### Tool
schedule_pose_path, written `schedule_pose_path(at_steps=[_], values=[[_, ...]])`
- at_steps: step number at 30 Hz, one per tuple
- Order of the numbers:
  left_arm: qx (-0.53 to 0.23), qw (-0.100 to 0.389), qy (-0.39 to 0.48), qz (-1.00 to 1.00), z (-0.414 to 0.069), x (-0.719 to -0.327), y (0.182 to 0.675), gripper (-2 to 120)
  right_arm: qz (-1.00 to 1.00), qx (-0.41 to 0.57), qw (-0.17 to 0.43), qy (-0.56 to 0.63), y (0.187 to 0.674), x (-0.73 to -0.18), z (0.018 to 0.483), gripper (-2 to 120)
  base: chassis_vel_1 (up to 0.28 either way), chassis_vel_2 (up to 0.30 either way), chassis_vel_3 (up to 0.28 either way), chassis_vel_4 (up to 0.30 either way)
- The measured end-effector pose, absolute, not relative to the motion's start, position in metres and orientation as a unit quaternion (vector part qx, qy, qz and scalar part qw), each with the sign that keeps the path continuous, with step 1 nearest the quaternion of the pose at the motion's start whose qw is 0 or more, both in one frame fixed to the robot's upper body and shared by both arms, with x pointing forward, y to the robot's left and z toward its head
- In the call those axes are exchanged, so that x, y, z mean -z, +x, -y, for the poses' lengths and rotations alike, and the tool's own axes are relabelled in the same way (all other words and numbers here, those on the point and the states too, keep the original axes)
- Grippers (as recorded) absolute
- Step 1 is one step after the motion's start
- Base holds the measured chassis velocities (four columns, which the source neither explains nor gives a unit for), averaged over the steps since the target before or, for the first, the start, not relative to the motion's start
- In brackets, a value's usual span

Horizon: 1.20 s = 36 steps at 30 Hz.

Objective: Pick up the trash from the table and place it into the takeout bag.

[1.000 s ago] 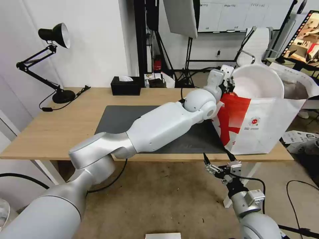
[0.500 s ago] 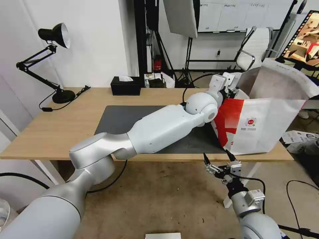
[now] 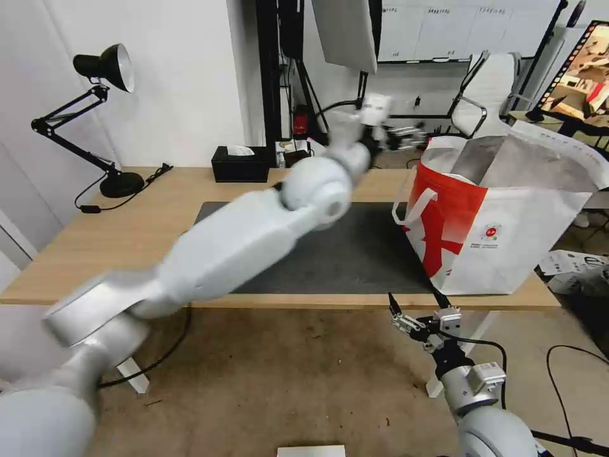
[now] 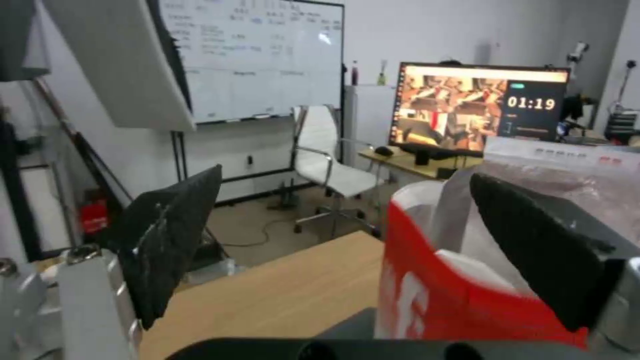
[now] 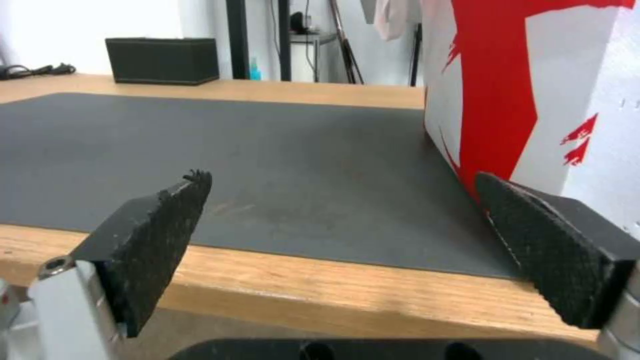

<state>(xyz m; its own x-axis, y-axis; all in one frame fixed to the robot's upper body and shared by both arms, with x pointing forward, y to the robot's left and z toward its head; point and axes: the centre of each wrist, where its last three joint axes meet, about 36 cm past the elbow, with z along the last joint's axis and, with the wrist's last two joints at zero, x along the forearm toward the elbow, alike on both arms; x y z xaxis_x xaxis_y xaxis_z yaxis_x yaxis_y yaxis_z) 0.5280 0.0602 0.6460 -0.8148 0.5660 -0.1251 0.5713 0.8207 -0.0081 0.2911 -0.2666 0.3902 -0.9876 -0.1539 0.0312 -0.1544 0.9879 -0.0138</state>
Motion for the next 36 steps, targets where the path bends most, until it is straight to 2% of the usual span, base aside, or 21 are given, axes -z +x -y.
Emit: schedule_pose_path(at_steps=[4, 7, 8, 11, 14, 18, 20, 24, 30, 36], values=[[0.016, 0.075, 0.276, -0.958, -0.092, -0.629, 0.511, 100, 0.997, -0.008, 0.015, 0.077, 0.291, -0.390, 0.267, 100, 0.000, 0.000, 0.000, 0.000], [0.006, 0.102, 0.226, -0.969, -0.148, -0.599, 0.481, 100, 0.997, -0.008, 0.015, 0.077, 0.291, -0.390, 0.267, 100, 0.000, 0.000, 0.000, 0.000], [0.006, 0.102, 0.226, -0.969, -0.148, -0.599, 0.481, 100, 0.997, -0.008, 0.015, 0.077, 0.291, -0.390, 0.267, 100, 0.000, 0.000, 0.000, 0.000], [-0.016, 0.120, 0.172, -0.978, -0.197, -0.565, 0.438, 100, 0.997, -0.008, 0.015, 0.077, 0.291, -0.390, 0.267, 100, 0.000, 0.000, 0.000, 0.000], [-0.032, 0.130, 0.147, -0.980, -0.213, -0.550, 0.412, 100, 0.997, -0.008, 0.015, 0.077, 0.291, -0.390, 0.267, 100, 0.000, 0.000, 0.000, 0.000], [-0.031, 0.142, 0.125, -0.981, -0.223, -0.532, 0.383, 100, 0.997, -0.008, 0.015, 0.077, 0.291, -0.390, 0.267, 100, 0.000, 0.000, 0.000, 0.000], [-0.017, 0.143, 0.094, -0.985, -0.233, -0.510, 0.353, 100, 0.997, -0.008, 0.015, 0.077, 0.291, -0.390, 0.267, 100, 0.000, 0.000, 0.000, 0.000], [-0.013, 0.138, 0.071, -0.988, -0.238, -0.491, 0.332, 100, 0.997, -0.008, 0.015, 0.077, 0.291, -0.390, 0.267, 100, 0.000, 0.000, 0.000, 0.000], [-0.010, 0.102, 0.018, -0.995, -0.240, -0.455, 0.285, 100, 0.997, -0.008, 0.015, 0.077, 0.291, -0.390, 0.267, 100, 0.000, 0.000, 0.000, 0.000], [0.002, 0.060, 0.006, -0.998, -0.233, -0.432, 0.263, 100, 0.997, -0.008, 0.015, 0.077, 0.291, -0.390, 0.267, 100, 0.000, 0.000, 0.000, 0.000]])
